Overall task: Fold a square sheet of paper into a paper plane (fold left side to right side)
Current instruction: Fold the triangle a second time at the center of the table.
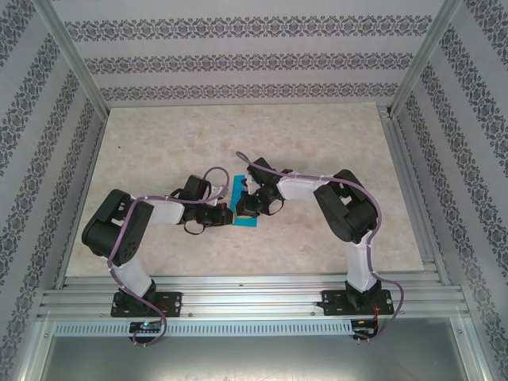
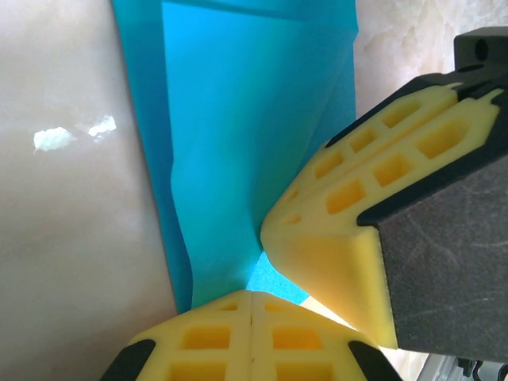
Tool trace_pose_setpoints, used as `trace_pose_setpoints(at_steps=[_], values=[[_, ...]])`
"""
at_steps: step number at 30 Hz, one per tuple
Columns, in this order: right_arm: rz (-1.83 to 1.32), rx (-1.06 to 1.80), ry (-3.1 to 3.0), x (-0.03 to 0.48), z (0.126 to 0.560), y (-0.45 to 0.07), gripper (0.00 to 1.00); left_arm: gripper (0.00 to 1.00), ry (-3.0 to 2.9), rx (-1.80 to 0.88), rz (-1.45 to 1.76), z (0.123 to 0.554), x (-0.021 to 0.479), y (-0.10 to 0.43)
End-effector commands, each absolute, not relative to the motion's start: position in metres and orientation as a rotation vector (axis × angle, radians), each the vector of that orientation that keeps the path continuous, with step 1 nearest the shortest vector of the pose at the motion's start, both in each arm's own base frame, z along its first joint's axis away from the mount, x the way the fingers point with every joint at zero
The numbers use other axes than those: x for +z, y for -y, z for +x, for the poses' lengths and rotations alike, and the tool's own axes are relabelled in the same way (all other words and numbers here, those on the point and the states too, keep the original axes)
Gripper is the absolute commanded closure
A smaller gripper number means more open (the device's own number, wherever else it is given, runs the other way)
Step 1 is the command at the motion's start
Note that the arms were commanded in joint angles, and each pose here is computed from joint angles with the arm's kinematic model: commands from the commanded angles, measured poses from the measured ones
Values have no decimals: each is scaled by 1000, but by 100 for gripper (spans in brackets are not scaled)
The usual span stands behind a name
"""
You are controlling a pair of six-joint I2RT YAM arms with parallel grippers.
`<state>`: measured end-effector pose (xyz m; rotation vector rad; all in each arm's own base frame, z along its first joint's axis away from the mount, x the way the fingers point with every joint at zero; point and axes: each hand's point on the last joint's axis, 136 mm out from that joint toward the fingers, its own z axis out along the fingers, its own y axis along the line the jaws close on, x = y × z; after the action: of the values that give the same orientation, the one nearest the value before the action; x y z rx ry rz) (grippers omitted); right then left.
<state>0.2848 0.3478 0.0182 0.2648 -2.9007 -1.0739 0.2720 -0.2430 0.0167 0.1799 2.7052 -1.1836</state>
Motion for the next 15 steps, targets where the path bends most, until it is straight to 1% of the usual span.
trace_pose_setpoints(at_steps=[1,10,15], values=[[300,-1152,2881,28,288,-364,91,100,-2923,-991,125,236,-33,220],[309,-1124,2853,18,281,-369,91,100,-2924,-991,123,236,-33,219],[320,-1011,2879,4,280,-360,91,100,-2926,-988,124,235,-34,219]])
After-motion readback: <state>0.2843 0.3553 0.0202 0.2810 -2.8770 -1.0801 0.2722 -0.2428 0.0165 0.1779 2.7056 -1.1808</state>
